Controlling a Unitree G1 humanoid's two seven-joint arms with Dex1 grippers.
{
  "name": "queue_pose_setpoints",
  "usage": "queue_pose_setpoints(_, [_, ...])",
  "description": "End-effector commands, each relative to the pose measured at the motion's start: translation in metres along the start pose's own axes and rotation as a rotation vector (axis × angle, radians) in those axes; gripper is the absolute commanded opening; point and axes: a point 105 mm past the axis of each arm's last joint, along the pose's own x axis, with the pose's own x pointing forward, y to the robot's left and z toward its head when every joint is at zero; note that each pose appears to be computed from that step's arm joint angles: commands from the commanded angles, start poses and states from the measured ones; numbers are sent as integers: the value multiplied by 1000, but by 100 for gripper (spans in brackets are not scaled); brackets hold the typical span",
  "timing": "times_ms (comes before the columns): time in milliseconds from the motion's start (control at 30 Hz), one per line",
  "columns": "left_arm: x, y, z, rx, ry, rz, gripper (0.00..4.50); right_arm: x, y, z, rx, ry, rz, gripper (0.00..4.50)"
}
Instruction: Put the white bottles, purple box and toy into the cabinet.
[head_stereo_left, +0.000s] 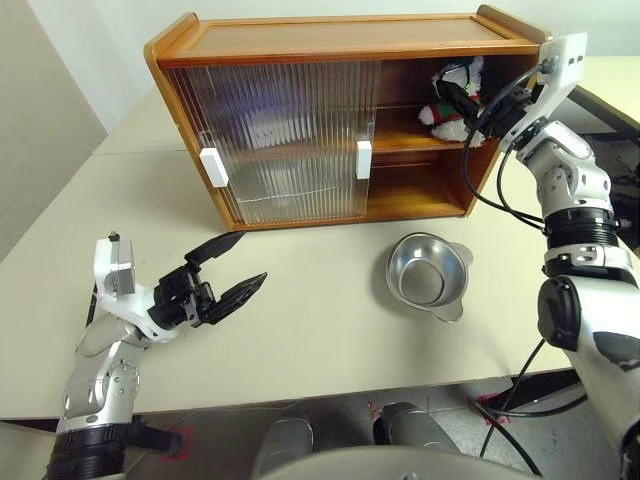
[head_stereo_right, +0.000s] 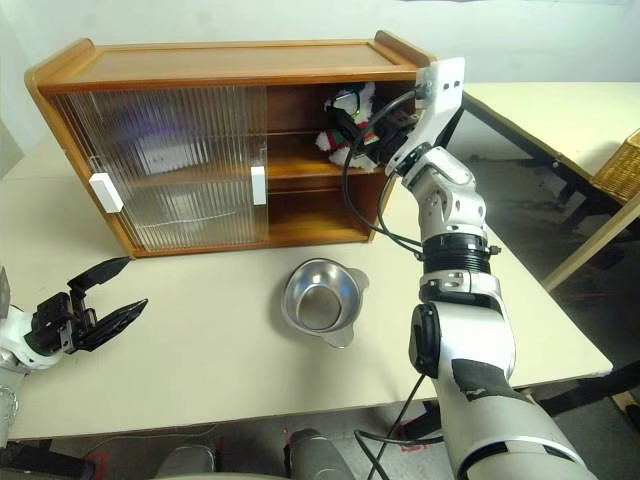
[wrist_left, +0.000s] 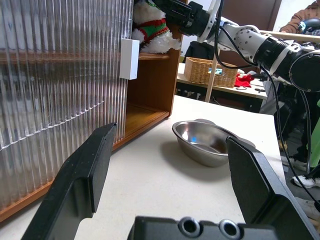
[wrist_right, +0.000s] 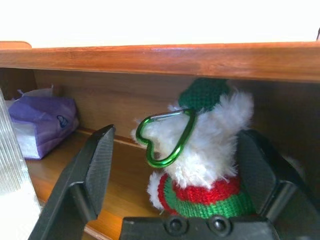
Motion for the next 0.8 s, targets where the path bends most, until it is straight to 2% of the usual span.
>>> queue_pose_setpoints(33, [1,1,-3,-6,9,-1,450,-2,1,3,-18,6,15,447])
queue_pose_setpoints(367, [2,1,-3,-14,8,-7,450,-6,15,-11,-113,101,111,447])
queue_pose_setpoints(600, [3,-1,-4,-19,7,-12,450,-10,15,-16,-272,170,132,447])
queue_pose_setpoints(800, [4,-2,-4,-23,6,-16,450,-12,7,-15,-375,175,96,447])
